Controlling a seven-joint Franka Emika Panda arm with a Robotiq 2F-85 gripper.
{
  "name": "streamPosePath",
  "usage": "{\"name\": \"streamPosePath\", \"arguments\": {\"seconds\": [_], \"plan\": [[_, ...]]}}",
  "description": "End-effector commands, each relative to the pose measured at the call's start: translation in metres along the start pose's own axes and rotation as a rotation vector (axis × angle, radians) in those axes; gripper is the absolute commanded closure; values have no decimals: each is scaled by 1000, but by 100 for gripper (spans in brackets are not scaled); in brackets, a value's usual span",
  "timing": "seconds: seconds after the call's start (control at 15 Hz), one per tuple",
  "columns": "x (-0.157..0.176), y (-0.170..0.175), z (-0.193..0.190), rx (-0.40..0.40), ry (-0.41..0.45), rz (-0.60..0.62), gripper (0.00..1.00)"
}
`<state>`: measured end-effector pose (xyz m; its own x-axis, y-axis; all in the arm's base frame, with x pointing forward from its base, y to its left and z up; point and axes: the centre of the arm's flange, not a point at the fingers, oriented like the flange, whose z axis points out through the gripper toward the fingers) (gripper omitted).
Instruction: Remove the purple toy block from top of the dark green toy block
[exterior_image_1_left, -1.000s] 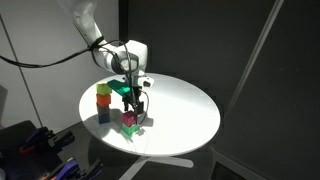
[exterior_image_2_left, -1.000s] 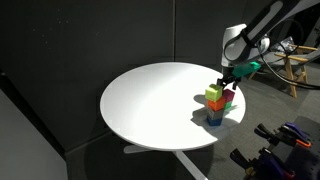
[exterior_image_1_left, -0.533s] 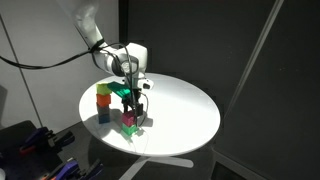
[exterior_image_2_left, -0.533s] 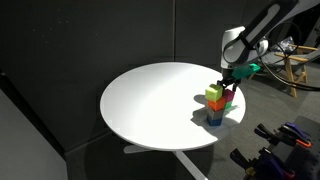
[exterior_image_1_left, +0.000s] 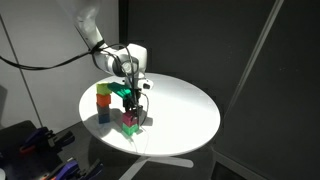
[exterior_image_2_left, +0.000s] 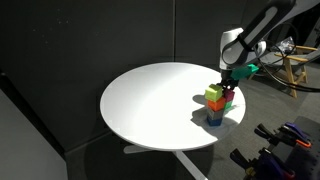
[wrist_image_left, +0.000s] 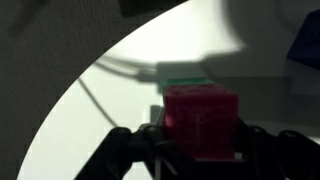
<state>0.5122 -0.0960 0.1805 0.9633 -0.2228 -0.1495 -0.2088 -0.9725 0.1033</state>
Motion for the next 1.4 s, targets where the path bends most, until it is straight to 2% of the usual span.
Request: {"name": "streamPosePath", "arguments": {"seconds": [0.0,0.2,1.33], "plan": [[-3,-1,-16,-24,14,-32,70],[-7,0,-26,-37,25,-51,75],[-50,1,-117,-41,80,-171,75]]}}
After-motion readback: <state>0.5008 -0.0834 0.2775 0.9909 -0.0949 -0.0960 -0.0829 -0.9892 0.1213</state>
